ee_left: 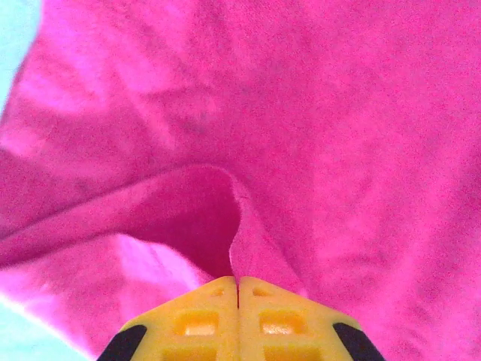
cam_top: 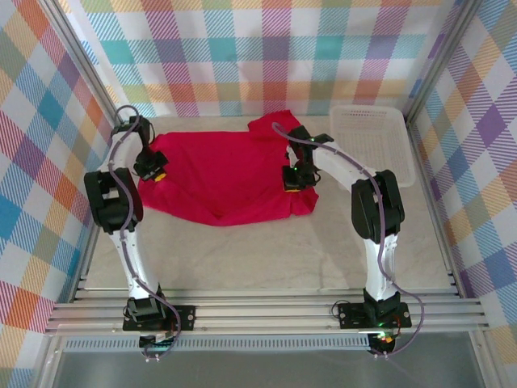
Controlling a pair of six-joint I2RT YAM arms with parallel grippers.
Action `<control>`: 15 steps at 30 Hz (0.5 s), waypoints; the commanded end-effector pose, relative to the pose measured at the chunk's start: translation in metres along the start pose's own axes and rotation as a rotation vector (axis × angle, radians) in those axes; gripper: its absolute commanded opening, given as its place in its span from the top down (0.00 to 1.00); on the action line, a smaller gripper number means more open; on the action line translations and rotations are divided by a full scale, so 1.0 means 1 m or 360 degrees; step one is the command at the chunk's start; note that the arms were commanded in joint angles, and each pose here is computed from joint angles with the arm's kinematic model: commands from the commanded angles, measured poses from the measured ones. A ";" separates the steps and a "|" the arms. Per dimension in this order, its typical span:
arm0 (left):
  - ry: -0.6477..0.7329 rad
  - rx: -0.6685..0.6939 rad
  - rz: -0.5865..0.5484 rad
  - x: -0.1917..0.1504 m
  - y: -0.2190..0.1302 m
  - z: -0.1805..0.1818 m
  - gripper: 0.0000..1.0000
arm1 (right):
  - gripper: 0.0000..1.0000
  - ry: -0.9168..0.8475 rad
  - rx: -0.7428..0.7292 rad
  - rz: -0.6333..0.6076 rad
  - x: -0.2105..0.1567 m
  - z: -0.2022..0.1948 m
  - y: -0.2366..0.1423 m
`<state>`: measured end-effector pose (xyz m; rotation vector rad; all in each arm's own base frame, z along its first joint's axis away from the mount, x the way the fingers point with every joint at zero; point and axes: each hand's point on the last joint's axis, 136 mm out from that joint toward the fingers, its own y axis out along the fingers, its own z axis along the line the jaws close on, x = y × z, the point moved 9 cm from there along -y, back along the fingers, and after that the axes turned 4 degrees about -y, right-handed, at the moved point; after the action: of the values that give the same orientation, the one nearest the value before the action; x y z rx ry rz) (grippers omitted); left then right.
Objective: Fold the inside-out t-shirt
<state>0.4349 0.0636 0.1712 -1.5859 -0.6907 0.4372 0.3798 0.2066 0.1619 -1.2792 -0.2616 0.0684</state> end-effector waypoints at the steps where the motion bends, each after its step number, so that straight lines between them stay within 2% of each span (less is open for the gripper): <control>1: -0.0002 -0.0060 -0.0147 -0.011 -0.050 0.009 1.00 | 1.00 -0.0026 -0.0007 -0.0046 -0.007 0.003 -0.019; 7: -0.0053 -0.0179 -0.0185 -0.054 -0.080 0.028 1.00 | 1.00 -0.0004 0.0086 -0.0111 -0.043 0.010 -0.054; 11: -0.0078 -0.0182 -0.0165 -0.092 -0.079 0.048 1.00 | 1.00 0.0058 0.0210 -0.0080 -0.083 0.014 -0.051; 15: -0.0083 -0.0040 -0.0124 -0.128 -0.072 0.078 1.00 | 1.00 0.0164 0.0260 -0.0034 -0.127 0.010 -0.035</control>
<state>0.2986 0.0406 0.2224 -1.6149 -0.8059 0.3788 0.2684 0.1796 0.1929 -1.1572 -0.2621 0.0194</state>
